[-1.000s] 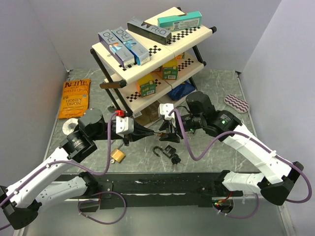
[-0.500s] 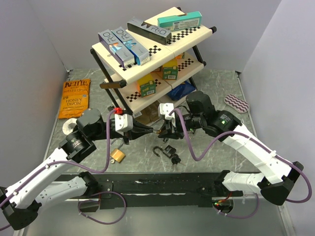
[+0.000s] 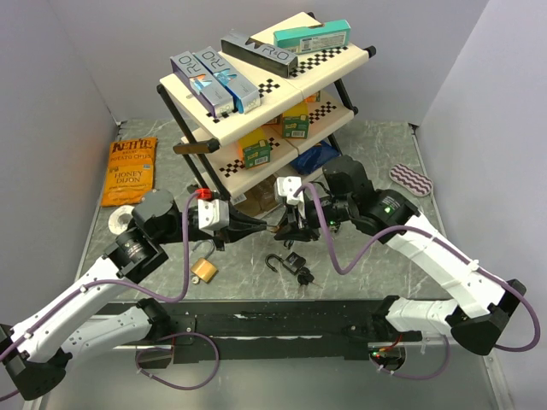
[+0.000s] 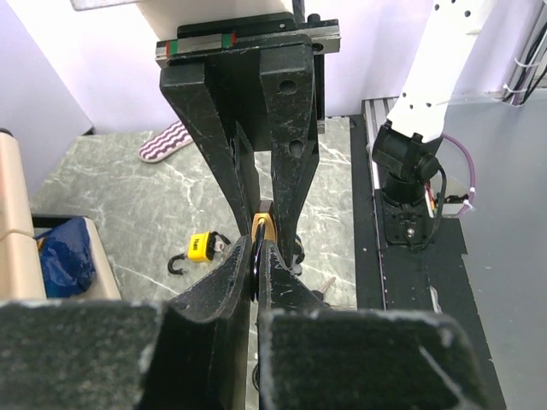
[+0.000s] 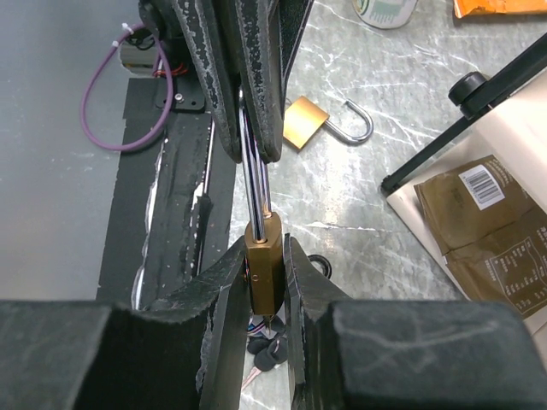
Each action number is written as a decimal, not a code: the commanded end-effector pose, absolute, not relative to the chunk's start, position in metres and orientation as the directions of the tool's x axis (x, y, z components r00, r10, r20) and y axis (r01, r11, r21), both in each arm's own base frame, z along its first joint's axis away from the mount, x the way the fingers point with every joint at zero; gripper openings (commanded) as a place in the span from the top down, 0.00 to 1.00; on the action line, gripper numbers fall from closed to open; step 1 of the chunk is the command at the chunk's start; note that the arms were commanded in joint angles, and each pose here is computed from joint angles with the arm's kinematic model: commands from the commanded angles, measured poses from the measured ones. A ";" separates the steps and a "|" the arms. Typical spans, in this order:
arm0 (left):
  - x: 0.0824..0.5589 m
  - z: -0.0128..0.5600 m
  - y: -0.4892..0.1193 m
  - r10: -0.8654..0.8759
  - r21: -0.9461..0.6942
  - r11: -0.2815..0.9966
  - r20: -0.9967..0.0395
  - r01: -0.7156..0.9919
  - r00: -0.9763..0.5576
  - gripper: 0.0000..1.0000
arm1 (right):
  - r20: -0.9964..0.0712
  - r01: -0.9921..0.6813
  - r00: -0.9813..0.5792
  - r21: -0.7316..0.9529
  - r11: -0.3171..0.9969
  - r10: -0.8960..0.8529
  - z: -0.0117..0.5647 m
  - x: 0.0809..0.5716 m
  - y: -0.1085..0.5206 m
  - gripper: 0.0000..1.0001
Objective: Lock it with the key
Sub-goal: Lock the lock.
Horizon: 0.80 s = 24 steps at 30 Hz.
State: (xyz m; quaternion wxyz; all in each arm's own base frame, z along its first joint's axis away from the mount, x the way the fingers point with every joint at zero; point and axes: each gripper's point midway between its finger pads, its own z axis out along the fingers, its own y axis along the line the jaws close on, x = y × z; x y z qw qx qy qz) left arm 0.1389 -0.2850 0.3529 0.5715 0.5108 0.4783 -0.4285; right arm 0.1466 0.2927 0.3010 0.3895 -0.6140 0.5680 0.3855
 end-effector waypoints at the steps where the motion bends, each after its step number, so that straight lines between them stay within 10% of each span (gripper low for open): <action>1: 0.134 0.347 -0.294 -0.007 0.177 0.048 -0.984 0.983 0.178 0.99 | -0.958 -0.985 0.160 -0.141 -0.094 -0.240 0.361 0.146 0.310 1.00; 24: 0.137 0.290 -0.319 0.095 0.074 -0.098 -0.992 0.992 0.084 0.99 | -0.962 -0.975 0.214 -0.220 0.022 -0.170 0.393 0.181 0.329 1.00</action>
